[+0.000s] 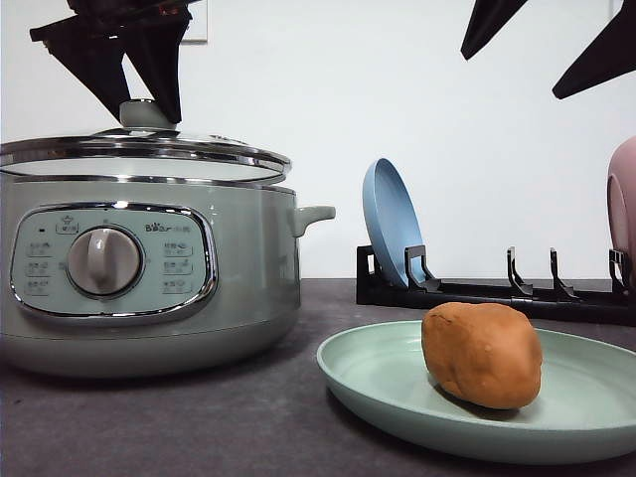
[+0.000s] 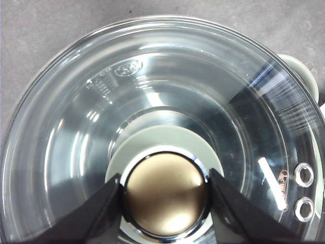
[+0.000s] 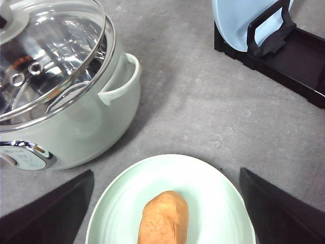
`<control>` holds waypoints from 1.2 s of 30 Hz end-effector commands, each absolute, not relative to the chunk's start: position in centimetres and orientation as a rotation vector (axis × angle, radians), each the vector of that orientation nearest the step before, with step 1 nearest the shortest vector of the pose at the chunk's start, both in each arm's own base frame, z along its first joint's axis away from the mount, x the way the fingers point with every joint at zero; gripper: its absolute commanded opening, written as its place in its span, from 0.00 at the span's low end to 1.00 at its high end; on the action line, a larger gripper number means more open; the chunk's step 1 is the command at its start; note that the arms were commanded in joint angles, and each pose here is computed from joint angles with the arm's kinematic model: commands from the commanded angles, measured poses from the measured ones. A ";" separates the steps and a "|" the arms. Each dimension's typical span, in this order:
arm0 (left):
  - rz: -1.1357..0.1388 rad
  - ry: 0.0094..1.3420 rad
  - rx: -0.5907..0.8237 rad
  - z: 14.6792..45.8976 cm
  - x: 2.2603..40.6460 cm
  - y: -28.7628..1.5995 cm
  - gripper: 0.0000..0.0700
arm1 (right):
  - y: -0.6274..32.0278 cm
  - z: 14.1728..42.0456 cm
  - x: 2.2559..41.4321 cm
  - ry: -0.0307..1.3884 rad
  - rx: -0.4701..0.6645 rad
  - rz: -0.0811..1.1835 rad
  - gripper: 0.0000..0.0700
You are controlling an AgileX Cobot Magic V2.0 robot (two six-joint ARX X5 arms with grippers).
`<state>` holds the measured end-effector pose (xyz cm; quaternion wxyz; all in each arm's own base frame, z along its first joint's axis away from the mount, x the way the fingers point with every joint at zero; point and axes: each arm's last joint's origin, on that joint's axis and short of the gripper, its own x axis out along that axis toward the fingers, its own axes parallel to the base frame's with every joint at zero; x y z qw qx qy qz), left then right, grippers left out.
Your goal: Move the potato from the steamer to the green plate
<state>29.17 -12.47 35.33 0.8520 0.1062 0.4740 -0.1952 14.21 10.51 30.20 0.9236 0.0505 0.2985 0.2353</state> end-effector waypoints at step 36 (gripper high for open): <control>-0.405 0.999 0.242 34.1 31.1 -13.4 0.00 | 10.6 30.5 14.1 0.612 0.087 0.485 0.83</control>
